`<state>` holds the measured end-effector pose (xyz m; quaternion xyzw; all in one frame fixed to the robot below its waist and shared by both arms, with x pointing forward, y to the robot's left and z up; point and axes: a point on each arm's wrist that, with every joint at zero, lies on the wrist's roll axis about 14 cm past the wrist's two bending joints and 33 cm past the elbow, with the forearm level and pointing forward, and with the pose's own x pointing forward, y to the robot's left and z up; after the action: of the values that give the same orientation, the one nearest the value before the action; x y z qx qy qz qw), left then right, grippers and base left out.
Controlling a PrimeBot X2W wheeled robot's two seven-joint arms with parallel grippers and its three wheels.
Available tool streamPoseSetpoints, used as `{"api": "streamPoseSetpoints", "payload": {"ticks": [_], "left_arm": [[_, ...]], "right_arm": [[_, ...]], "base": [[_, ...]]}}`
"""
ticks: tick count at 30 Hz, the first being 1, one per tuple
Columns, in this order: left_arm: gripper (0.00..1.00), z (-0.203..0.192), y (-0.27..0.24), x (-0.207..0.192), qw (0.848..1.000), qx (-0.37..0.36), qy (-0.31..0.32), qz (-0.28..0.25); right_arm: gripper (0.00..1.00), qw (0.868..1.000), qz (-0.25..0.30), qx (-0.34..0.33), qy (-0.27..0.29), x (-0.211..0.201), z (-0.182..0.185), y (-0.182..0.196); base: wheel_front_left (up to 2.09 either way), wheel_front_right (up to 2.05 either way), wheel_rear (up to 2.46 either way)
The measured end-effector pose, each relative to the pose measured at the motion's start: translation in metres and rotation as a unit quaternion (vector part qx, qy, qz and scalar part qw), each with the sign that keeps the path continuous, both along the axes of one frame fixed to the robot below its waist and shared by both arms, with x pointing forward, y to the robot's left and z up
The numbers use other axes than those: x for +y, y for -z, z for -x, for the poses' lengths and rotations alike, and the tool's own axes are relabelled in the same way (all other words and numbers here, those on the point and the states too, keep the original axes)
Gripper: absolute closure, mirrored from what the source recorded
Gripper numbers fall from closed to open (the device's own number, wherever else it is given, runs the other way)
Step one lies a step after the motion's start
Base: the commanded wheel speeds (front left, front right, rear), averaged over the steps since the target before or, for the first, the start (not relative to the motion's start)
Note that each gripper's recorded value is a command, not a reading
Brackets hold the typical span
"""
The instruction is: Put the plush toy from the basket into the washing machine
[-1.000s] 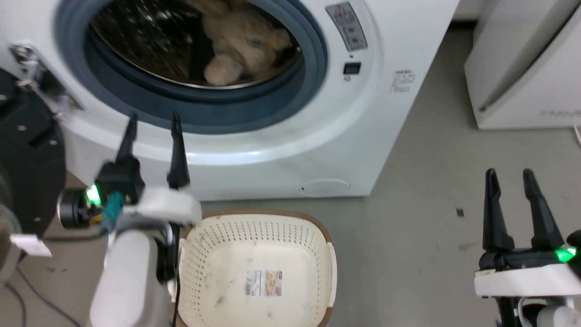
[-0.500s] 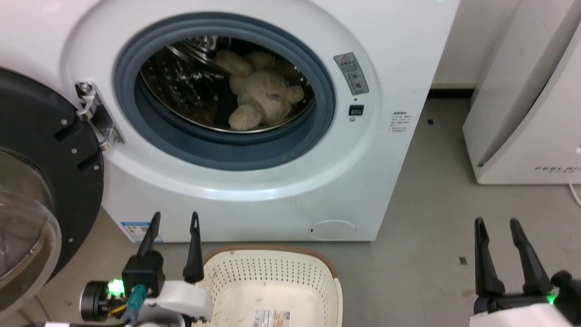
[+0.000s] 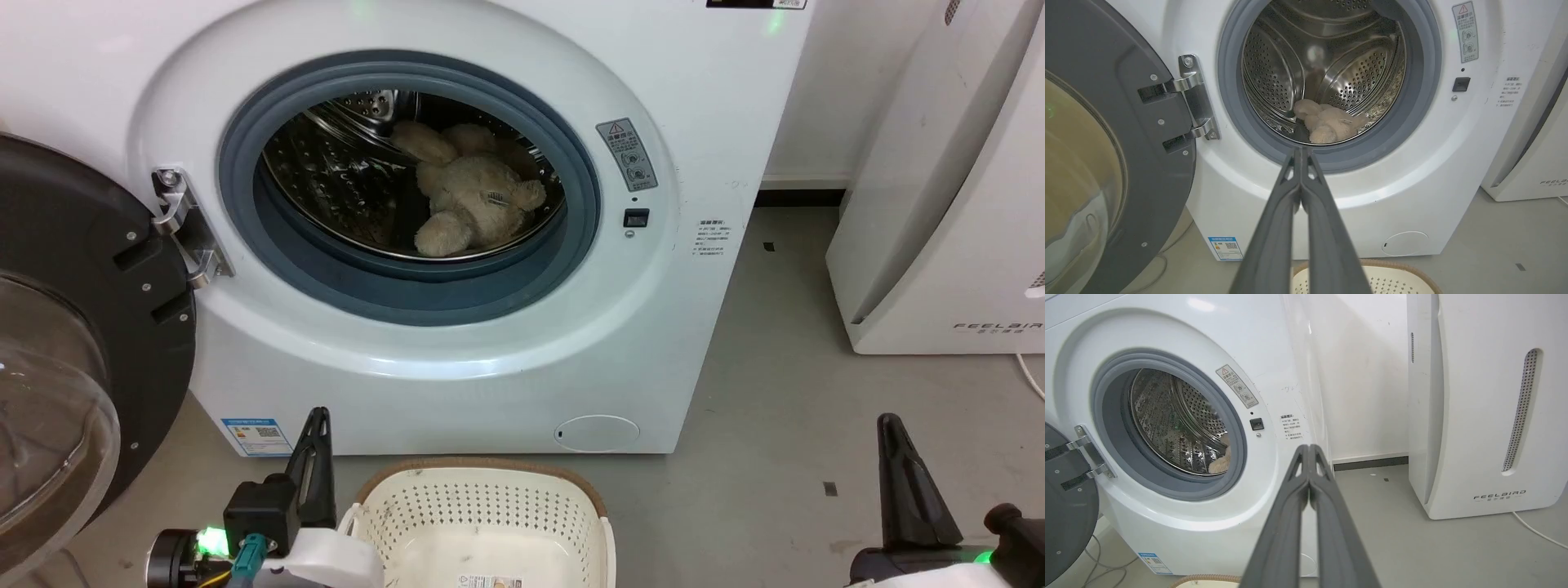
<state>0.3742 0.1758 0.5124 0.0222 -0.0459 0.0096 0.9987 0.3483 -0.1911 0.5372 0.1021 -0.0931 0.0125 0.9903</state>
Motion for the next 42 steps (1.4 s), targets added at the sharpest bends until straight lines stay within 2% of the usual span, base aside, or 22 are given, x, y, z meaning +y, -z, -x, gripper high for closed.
{"api": "streamPoseSetpoints", "payload": {"ticks": [42], "left_arm": [[1.00,-0.003,-0.008,0.000,1.000,0.011,0.003,0.002]], "right_arm": [[1.00,0.998,0.044,0.037,-0.020,0.011,-0.006,0.008]], "base": [[0.00,0.00,0.00]]}}
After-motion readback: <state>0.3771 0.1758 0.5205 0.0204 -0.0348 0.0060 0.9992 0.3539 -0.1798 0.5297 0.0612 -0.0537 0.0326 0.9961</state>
